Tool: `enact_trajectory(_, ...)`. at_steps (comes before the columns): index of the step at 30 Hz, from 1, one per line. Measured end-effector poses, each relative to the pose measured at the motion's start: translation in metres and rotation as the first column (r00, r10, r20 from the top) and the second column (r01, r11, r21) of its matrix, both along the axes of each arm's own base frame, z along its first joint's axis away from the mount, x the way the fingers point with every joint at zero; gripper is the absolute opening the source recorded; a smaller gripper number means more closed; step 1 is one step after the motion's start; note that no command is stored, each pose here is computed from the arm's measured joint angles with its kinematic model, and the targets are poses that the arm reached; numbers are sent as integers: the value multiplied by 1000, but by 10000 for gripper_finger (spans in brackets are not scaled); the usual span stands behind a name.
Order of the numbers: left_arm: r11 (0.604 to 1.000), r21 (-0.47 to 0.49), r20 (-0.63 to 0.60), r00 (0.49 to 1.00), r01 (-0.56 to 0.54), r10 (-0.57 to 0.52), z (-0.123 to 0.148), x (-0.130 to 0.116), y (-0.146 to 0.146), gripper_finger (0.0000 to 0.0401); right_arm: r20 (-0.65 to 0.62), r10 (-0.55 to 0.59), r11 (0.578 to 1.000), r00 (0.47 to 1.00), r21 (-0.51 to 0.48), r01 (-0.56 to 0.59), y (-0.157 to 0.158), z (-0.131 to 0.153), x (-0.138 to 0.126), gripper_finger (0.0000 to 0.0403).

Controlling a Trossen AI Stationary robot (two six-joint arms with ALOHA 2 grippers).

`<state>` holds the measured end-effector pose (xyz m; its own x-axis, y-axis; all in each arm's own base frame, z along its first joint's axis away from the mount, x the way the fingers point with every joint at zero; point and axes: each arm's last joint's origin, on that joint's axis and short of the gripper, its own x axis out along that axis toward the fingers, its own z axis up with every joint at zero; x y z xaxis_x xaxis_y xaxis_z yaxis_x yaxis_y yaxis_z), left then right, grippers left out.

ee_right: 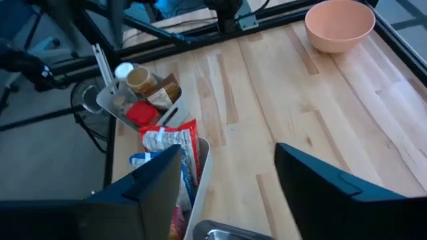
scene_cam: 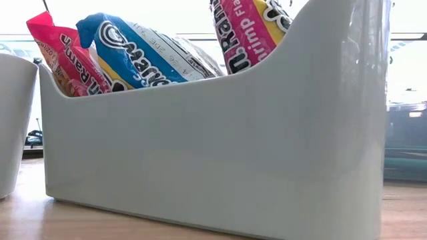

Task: Pick & Place Food Item
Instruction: Return to home position

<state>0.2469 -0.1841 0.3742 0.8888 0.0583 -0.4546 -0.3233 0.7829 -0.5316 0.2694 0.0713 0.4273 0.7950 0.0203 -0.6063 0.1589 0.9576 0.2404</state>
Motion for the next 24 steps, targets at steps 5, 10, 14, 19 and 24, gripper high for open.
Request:
enact_trajectory(5, 993, 108, 31, 998, -49, 45, 16, -5, 29, 130, 22, -22, 999, 1000, 25, 21, -1, 5, -6, 161)
enact_trajectory(10, 934, 357, 9, 1000, 19, -24, 24, -4, 49, 37, 32, -46, 999, 998, 14, 45, -2, 6, -8, 39)
enact_trajectory(14, 862, 502, -34, 998, 70, -61, 27, 0, 63, 8, 85, -101, 995, 991, 8, 101, -3, 12, -11, 20)
enact_trajectory(19, 864, 482, -67, 989, 145, -129, 28, 7, 83, 8, 167, -157, 987, 973, -11, 161, -2, 23, -23, 20)
enact_trajectory(24, 902, 405, -19, 987, 153, -159, 21, 9, 110, 8, 263, -117, 992, 958, -3, 122, 3, 29, -38, 20)
